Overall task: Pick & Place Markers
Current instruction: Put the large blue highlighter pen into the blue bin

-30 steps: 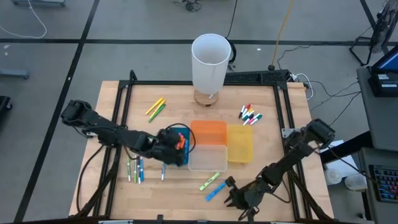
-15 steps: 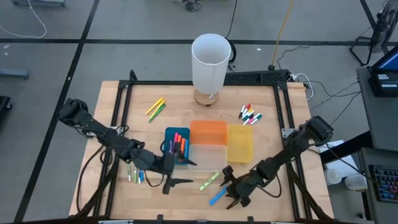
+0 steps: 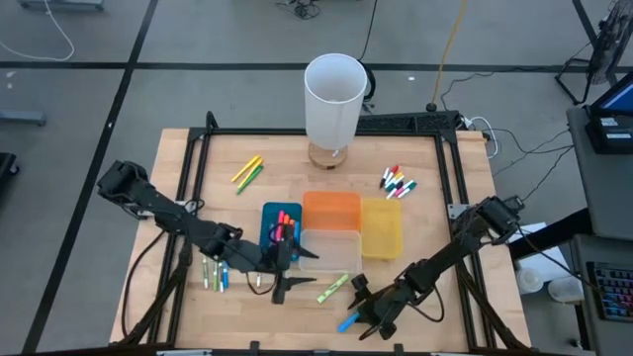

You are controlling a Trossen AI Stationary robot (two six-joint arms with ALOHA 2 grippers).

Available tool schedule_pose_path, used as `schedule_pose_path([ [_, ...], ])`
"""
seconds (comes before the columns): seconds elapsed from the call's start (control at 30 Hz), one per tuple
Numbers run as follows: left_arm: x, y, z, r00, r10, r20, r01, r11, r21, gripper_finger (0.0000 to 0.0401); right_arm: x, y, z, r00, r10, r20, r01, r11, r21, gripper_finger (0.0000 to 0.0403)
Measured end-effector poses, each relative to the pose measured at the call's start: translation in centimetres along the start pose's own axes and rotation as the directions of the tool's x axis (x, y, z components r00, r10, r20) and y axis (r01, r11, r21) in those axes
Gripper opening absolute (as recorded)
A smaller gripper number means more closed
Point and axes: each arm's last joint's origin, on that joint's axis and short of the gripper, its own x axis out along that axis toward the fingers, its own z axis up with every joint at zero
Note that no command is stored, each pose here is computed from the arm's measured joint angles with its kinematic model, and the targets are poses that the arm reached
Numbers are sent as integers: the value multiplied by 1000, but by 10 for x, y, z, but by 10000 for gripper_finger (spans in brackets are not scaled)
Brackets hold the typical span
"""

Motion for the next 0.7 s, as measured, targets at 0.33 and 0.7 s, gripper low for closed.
schedule_pose_path([
  [0.33,4,7,-1,1000,23,-10,-23,998,-60,249,2,2,-13,994,4,-108,-4,1000,-5,45],
  [0.7,1,-2,6,994,-81,67,77,995,71,244,-46,5,22,991,-123,62,128,988,-86,45],
])
